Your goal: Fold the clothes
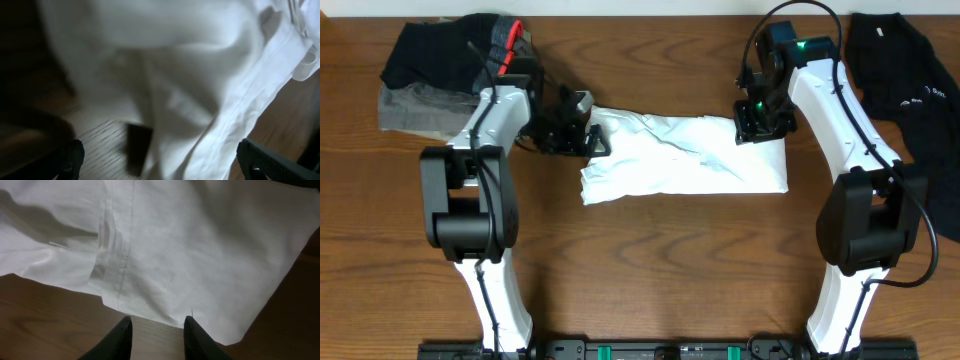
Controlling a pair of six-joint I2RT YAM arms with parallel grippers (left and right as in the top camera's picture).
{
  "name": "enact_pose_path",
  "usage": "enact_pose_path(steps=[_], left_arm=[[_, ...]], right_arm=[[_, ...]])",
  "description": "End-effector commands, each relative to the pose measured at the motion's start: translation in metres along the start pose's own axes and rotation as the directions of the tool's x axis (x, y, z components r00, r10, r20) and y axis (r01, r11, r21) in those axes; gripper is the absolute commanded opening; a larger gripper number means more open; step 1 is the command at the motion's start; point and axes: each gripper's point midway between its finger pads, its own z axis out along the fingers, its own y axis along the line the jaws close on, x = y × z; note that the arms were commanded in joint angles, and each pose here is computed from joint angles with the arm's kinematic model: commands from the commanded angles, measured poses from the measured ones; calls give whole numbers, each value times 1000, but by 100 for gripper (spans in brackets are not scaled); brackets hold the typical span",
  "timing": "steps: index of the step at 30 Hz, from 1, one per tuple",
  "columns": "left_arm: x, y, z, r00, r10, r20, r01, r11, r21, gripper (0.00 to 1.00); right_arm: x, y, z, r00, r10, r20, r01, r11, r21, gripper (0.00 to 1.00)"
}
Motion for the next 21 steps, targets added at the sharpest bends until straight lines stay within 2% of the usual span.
enact_pose_path(steps=[1,5,10,21], left_arm=[[0,-12,15,999,50,-20,-49,998,25,98],[-3,-21,24,996,89,-24,-88,996,14,98],[-8,3,22,999,32,-22,-34,992,-120,98],[-5,37,12,999,-20,-26,12,960,-281,100]], right_arm=[[-5,2,-18,999,-1,51,1,1000,3,32],[-4,2,-18,999,-1,48,1,1000,3,32],[-2,1,-18,999,-7,38,7,1000,3,32],[-5,1,-18,999,-9,52,8,1000,7,35]])
